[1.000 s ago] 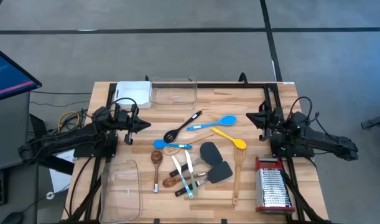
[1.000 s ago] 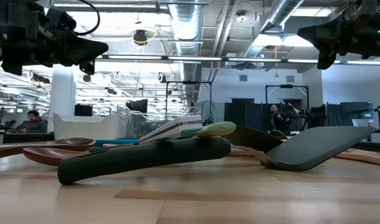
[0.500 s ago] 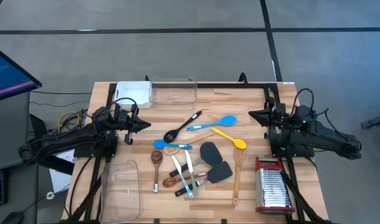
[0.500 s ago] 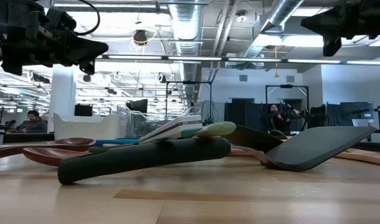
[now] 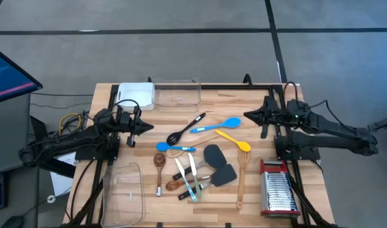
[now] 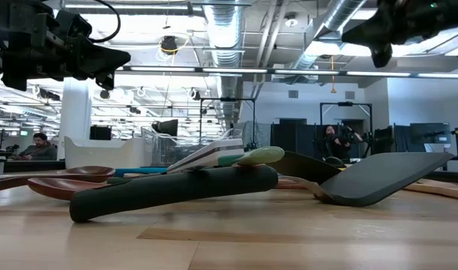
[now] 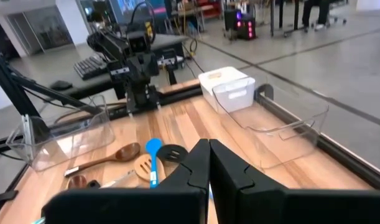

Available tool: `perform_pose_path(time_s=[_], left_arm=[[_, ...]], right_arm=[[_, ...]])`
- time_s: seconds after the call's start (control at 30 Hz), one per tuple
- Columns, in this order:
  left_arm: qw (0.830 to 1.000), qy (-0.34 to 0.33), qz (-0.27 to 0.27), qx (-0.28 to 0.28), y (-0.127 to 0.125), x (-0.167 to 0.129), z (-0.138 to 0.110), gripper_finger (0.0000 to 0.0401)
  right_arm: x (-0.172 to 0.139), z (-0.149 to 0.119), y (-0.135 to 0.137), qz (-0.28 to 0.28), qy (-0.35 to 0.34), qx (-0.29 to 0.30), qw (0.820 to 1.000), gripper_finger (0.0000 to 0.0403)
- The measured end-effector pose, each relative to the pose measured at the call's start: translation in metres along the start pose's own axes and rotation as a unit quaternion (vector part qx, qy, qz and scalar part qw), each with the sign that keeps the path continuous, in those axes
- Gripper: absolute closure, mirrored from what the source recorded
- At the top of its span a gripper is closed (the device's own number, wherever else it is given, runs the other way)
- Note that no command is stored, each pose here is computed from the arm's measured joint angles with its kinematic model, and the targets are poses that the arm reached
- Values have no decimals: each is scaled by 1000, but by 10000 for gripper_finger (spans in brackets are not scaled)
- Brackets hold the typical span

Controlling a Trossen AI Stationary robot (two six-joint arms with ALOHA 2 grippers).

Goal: Pick & Place Kitchen Items
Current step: Put the yellow serving spoon into the top transparent bin

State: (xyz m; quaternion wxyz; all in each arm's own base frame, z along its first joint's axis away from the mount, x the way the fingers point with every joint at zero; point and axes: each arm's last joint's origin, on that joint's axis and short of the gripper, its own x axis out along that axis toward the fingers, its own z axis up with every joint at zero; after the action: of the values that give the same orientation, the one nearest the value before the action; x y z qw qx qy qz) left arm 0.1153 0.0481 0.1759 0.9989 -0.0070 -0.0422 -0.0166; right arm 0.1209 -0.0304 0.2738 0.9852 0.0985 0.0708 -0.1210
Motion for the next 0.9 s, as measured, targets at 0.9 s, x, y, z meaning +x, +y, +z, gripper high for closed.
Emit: perform_pose_path(time_s=[0.9], left_arm=[[1000, 0, 0, 0, 0, 0, 0, 398]], right_arm=[[49, 1, -1, -25, 168, -14, 985, 403]])
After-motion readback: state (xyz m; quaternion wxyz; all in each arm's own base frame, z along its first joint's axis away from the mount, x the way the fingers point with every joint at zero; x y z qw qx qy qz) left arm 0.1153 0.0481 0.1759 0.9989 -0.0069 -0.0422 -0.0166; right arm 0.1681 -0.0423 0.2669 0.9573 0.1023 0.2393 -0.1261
